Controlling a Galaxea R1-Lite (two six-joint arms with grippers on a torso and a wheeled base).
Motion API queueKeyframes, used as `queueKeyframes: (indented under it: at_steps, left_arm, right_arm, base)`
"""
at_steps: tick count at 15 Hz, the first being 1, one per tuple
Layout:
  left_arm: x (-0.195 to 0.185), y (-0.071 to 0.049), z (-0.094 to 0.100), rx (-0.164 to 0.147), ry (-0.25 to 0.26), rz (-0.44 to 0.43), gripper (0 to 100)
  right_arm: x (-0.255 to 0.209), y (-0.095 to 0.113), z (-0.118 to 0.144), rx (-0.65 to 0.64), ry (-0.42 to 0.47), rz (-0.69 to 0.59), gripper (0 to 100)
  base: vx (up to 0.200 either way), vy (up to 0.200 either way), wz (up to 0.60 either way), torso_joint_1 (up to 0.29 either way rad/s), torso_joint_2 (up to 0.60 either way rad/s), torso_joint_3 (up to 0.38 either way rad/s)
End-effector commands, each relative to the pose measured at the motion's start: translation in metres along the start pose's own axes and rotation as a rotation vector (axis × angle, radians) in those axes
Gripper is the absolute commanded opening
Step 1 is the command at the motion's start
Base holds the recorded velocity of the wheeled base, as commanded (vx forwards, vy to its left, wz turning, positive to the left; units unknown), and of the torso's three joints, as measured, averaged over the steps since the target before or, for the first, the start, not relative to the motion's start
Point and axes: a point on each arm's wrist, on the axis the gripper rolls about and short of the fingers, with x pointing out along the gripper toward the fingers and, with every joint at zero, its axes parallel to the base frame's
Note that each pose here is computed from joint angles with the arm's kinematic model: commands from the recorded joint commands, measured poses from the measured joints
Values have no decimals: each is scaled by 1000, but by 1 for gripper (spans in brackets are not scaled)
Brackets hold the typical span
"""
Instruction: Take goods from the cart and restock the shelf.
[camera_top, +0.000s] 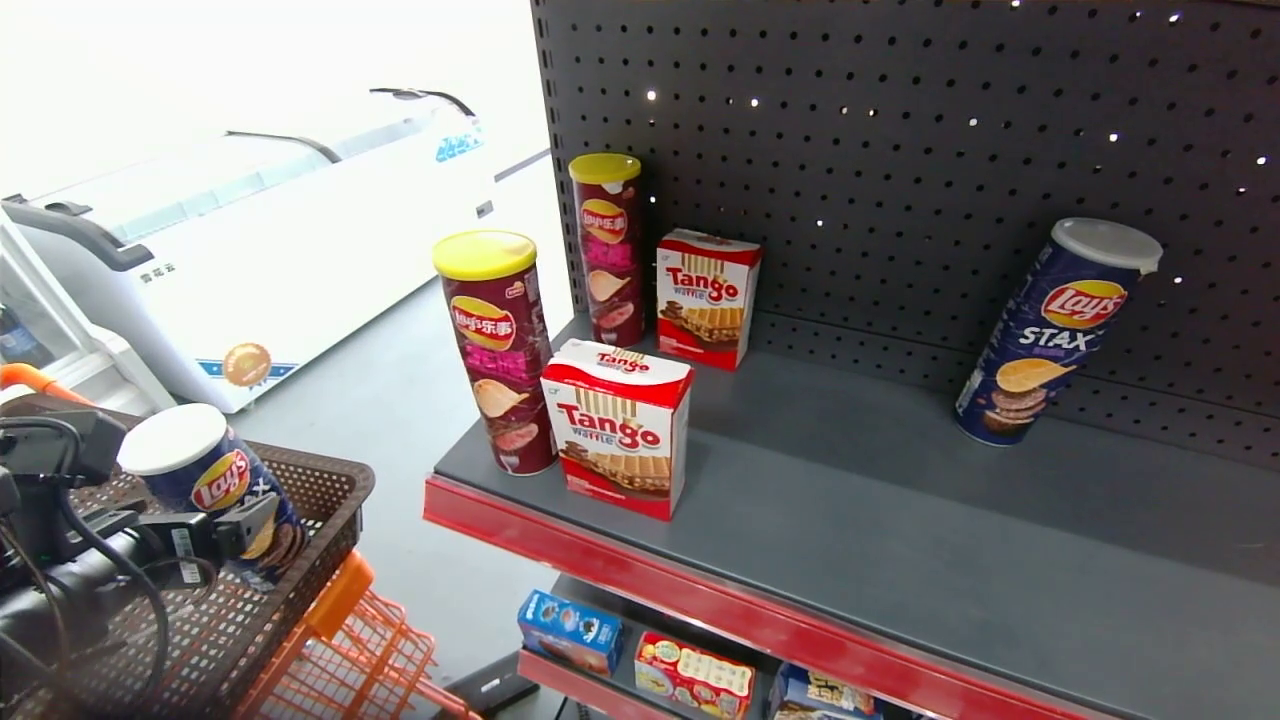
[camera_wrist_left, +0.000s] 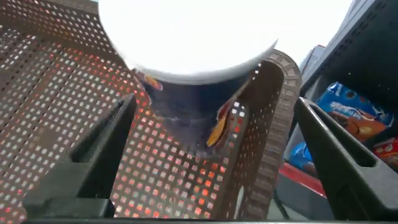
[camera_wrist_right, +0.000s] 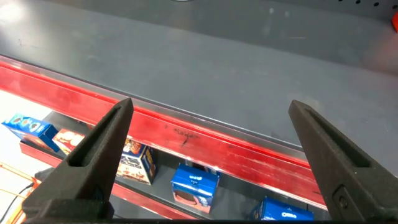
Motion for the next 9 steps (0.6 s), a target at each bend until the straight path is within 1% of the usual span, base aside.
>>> queueKeyframes:
  at_steps: [1, 3, 4, 6, 7, 8, 9]
  left_arm:
    - [26, 5, -15, -14, 54, 0, 100]
    - [36, 6, -17, -14, 34, -16, 100]
    - [41, 9, -17, -17, 29, -19, 100]
    - [50, 11, -18, -20, 40, -17, 100]
    - [54, 15, -17, -24, 37, -9, 100]
    - [59, 16, -16, -25, 33, -21, 100]
    - [63, 17, -14, -25, 23, -59, 100]
  right_arm:
    - [0, 0, 0, 0, 0, 0, 100]
    - [0, 0, 0, 0, 0, -1, 100]
    - [0, 0, 0, 0, 0, 0, 100]
    - [0, 0, 0, 0, 0, 0, 100]
    - [0, 0, 0, 0, 0, 0, 100]
    - [0, 0, 0, 0, 0, 0, 100]
    - [0, 0, 0, 0, 0, 0, 100]
  base:
    - [0, 0, 0, 0, 0, 0]
    - [0, 0, 0, 0, 0, 0]
    - [0, 0, 0, 0, 0, 0]
    - [0, 0, 0, 0, 0, 0]
    - [0, 0, 0, 0, 0, 0]
    - [0, 0, 0, 0, 0, 0]
    - [0, 0, 0, 0, 0, 0]
